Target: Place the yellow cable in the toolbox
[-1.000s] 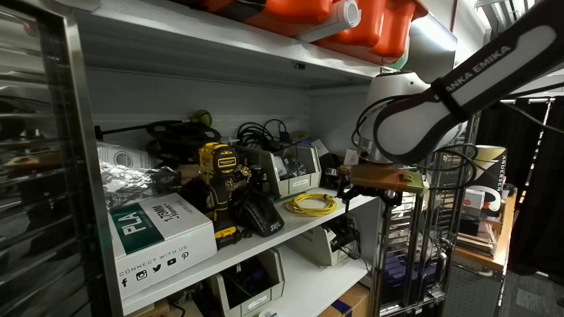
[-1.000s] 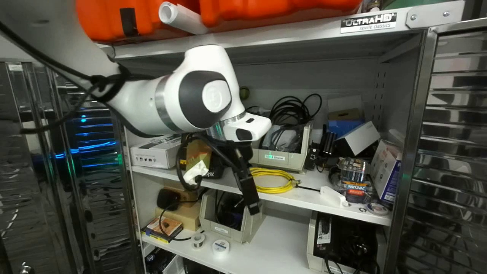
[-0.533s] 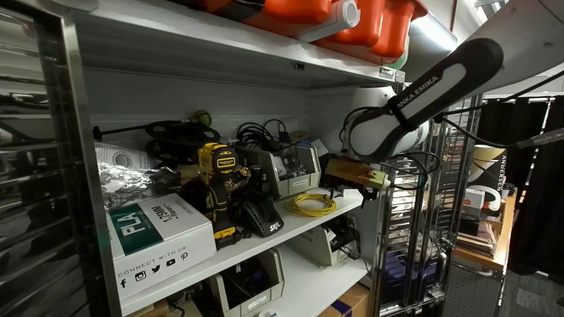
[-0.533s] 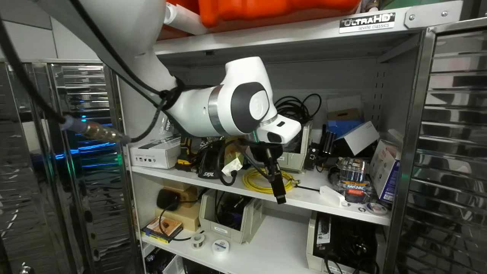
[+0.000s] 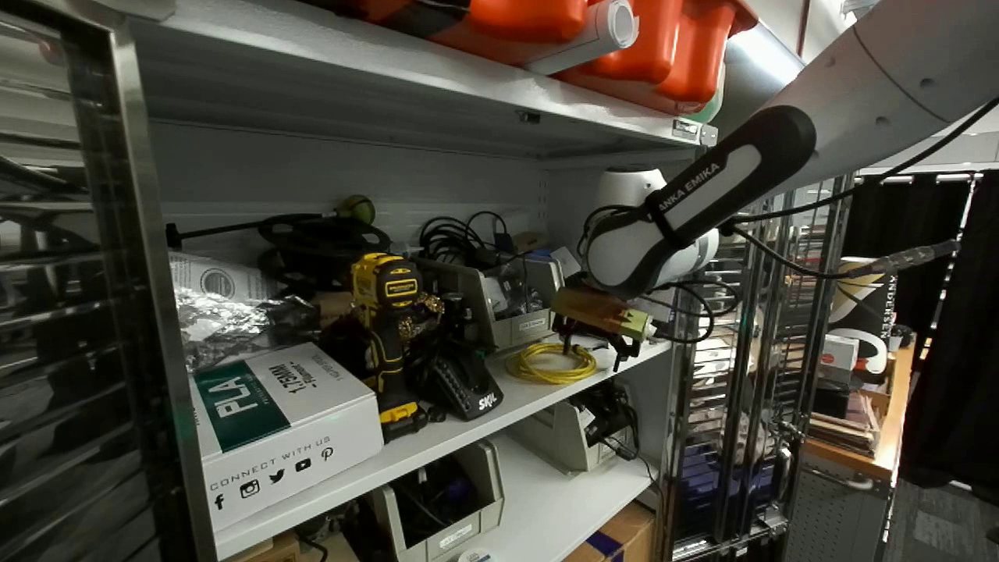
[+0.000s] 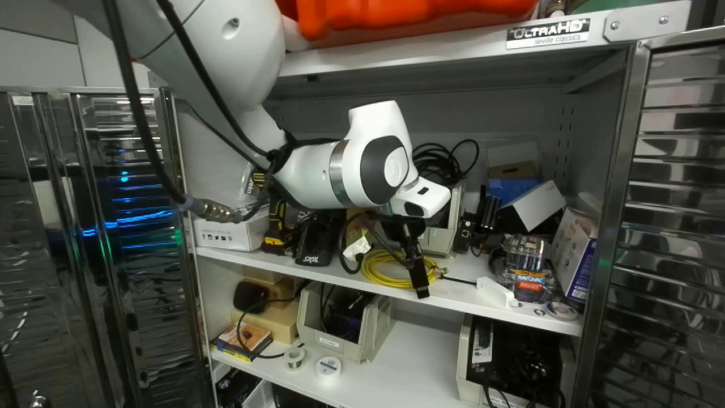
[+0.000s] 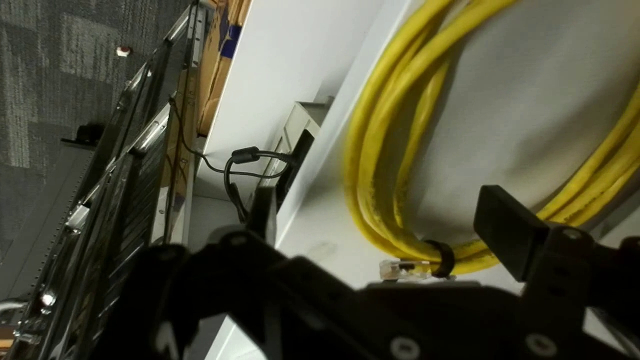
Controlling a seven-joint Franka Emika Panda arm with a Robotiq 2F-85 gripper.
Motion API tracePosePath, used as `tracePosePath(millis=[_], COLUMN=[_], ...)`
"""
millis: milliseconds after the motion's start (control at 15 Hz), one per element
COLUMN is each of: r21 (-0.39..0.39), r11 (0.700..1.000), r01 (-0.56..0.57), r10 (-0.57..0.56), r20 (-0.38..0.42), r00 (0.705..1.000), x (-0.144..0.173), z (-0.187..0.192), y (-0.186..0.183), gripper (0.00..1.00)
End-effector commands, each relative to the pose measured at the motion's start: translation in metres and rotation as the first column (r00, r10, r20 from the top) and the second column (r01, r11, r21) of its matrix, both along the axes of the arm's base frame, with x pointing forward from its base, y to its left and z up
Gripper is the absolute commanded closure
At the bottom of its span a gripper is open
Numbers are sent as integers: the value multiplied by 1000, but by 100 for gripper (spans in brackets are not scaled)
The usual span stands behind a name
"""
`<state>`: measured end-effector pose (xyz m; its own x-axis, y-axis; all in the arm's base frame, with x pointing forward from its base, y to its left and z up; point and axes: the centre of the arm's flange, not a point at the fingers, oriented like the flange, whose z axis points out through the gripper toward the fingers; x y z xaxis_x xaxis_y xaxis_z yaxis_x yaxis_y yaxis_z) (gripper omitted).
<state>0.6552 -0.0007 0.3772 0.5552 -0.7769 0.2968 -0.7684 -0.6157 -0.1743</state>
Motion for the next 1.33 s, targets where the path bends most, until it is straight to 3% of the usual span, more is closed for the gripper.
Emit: tracePosePath(millis=[0,67,400,733,1000,1267], r21=[16,22,61,35,-14,-86], r11=[1000,999,991,995,996,993], r01=[-22,-35,-122,-97,-91,-81], r10=[22,35,129,103,85,76], r20=[-5,-18,-142,-260,-228,-56], r00=[1000,999,981,960,970,996], x=[15,11,-15,-56,-93,-127], z=[3,4,10,26,37,61], y=[6,7,9,14,22,35], gripper=[0,22,58,96,94,95])
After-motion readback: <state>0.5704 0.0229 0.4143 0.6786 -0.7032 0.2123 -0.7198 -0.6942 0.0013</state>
